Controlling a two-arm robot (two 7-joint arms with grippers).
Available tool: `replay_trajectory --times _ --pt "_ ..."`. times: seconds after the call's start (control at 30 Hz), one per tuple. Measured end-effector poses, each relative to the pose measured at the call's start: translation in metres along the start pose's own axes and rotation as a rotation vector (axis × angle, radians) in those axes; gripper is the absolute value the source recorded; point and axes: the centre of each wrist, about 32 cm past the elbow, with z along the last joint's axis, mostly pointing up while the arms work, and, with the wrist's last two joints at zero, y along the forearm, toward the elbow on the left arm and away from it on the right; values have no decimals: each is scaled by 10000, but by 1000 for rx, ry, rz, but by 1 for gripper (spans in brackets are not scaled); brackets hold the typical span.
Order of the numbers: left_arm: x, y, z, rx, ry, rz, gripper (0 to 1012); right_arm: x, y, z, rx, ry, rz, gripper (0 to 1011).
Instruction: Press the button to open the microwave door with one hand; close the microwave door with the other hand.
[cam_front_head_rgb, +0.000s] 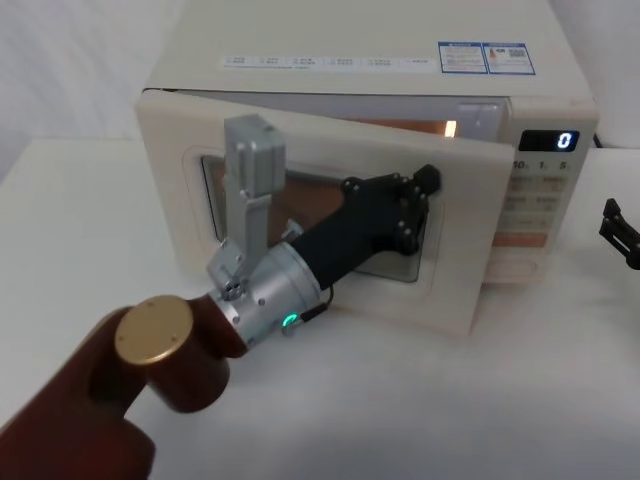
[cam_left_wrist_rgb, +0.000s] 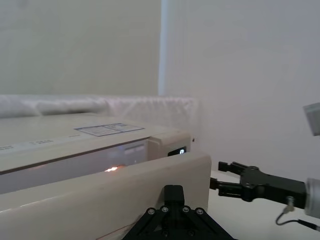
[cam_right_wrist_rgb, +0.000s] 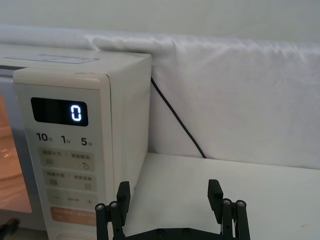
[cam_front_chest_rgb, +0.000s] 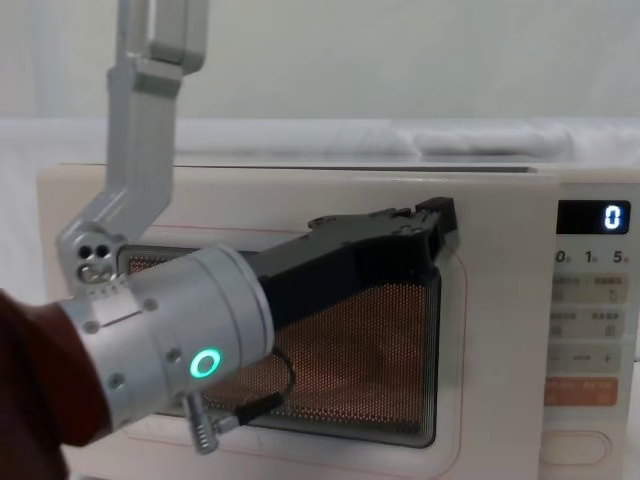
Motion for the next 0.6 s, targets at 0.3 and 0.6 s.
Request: replay_trajectory --times 0.3,0.6 --pt "15 -176 57 66 -6 68 0 0 0 0 0 0 0 1002" --pt "-23 -357 162 134 -21 114 0 0 0 0 0 0 0 1002"
